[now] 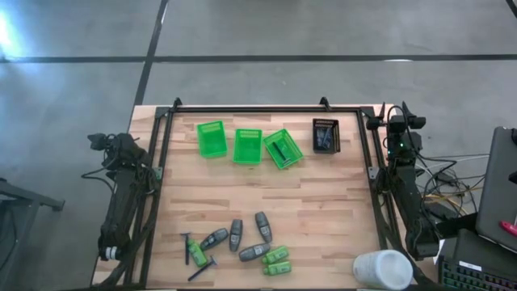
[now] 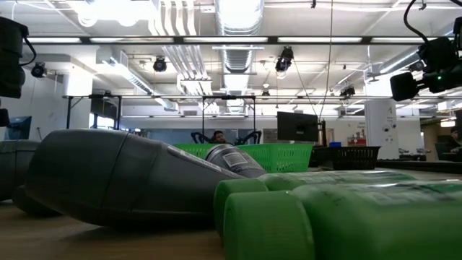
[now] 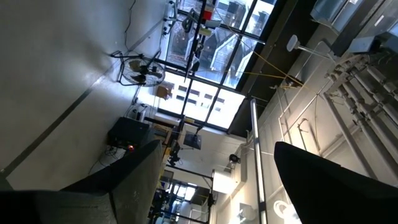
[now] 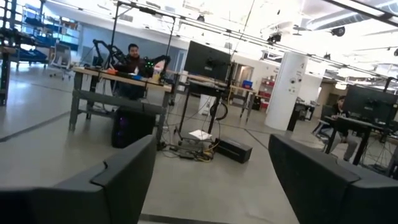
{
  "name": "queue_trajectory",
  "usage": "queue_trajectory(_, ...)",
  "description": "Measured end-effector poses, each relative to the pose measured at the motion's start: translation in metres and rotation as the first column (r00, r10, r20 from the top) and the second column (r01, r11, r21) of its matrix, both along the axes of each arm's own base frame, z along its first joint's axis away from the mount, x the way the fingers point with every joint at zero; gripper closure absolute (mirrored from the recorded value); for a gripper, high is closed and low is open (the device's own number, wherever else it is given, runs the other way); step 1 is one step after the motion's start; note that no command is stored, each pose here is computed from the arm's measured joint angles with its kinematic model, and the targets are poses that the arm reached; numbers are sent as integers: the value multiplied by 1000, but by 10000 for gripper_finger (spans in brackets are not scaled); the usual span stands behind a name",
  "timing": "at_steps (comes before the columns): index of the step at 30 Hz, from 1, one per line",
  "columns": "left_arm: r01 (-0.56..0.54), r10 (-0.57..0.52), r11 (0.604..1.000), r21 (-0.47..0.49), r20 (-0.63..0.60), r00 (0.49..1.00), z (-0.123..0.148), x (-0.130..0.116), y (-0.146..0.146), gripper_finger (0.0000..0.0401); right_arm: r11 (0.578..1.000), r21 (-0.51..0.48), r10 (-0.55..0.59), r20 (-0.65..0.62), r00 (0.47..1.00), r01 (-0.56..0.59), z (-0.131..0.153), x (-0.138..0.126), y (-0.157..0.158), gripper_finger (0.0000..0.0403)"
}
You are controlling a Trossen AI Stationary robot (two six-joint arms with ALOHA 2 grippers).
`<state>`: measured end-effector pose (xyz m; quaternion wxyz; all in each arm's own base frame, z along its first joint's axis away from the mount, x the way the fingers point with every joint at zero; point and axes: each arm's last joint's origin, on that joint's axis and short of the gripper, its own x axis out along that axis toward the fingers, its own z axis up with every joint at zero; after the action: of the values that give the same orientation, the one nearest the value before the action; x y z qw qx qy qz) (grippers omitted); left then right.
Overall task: Pick & Place Travel size toiletries
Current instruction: Put the deodorant into the left green bin
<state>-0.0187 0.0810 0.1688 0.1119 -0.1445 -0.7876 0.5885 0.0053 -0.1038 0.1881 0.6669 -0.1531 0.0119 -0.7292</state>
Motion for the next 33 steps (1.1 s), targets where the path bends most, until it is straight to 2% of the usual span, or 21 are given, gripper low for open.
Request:
queue_trajectory(27,14,-14,1000,-28,-3,1000,-3,0,1,85,1000,0,-2,0,1000,2,0,0,0,167)
queue_trajectory(29,14,-16,997,-77,-18,1000,-4,0,1,85,1000,0,-2,0,1000,2,0,0,0,171)
queue_trajectory(33,-5,1,993,-114,-30,1000,-4,0,-1,85,1000,0,-2,0,1000,2,0,0,0,177)
